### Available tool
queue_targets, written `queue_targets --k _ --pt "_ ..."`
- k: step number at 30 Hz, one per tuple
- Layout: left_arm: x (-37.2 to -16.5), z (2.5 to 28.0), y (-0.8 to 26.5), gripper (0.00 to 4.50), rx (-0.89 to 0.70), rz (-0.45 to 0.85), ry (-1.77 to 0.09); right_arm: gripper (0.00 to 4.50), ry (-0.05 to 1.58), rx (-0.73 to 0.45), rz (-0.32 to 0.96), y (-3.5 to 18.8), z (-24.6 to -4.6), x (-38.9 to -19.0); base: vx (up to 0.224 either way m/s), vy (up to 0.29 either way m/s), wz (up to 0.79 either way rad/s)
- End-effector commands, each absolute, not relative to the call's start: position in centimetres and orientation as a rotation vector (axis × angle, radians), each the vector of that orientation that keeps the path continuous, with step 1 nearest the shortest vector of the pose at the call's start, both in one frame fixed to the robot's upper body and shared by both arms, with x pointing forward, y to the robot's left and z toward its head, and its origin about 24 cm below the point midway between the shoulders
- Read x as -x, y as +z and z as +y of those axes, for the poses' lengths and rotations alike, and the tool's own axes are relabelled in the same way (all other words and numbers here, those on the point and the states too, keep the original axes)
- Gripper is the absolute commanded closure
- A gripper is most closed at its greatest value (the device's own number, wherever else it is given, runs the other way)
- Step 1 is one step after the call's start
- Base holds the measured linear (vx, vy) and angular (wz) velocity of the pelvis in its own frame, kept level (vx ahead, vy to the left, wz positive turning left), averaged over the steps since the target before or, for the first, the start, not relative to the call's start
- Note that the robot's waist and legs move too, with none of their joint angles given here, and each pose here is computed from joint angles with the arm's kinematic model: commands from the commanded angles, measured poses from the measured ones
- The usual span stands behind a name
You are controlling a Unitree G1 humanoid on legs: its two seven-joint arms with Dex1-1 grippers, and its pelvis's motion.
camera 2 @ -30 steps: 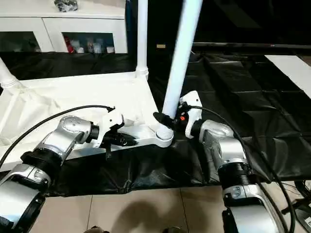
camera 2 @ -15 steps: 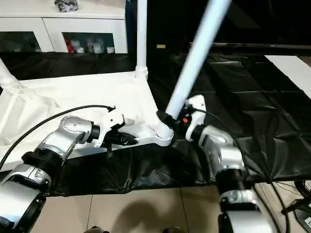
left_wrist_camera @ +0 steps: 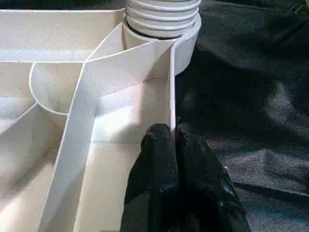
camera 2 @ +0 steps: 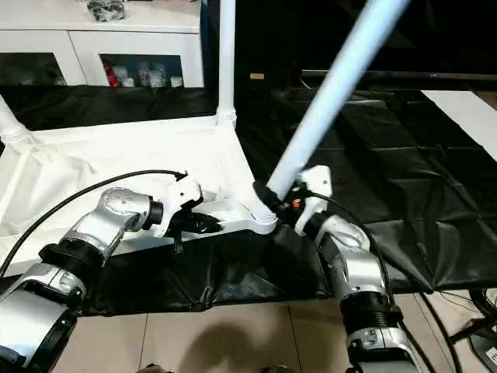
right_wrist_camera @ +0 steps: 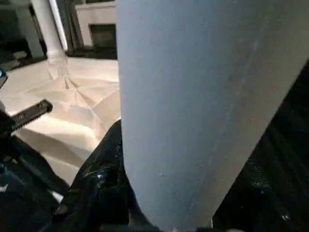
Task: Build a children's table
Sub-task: Insert table leg to table base
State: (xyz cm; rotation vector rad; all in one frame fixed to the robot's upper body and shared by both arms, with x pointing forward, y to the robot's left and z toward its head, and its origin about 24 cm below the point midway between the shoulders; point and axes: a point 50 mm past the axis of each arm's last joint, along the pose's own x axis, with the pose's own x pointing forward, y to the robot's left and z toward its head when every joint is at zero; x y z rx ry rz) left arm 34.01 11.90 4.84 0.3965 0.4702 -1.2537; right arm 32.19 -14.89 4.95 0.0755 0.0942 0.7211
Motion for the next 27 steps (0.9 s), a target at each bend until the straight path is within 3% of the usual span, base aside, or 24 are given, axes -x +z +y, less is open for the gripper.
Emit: queue_targets --k 1,15,27 --pt "-34.8 12.2 6.2 4.5 -0.434 0.418 -1.222 2.62 0.722 -0.019 0.217 3.3 -15.4 -31.8 0.0 0.0 0.0" --pt "-34.8 12.5 6.7 4.5 -0.485 0.42 -1.281 2.62 0.94 0.07 0.359 3.1 -14.4 -32.2 0.0 0.0 0.0" --pt "-33.4 14.1 7.7 4.5 -0.481 0.404 -1.518 2.62 1.204 0.009 0.354 2.3 -13.6 -29.8 0.0 0.0 0.0"
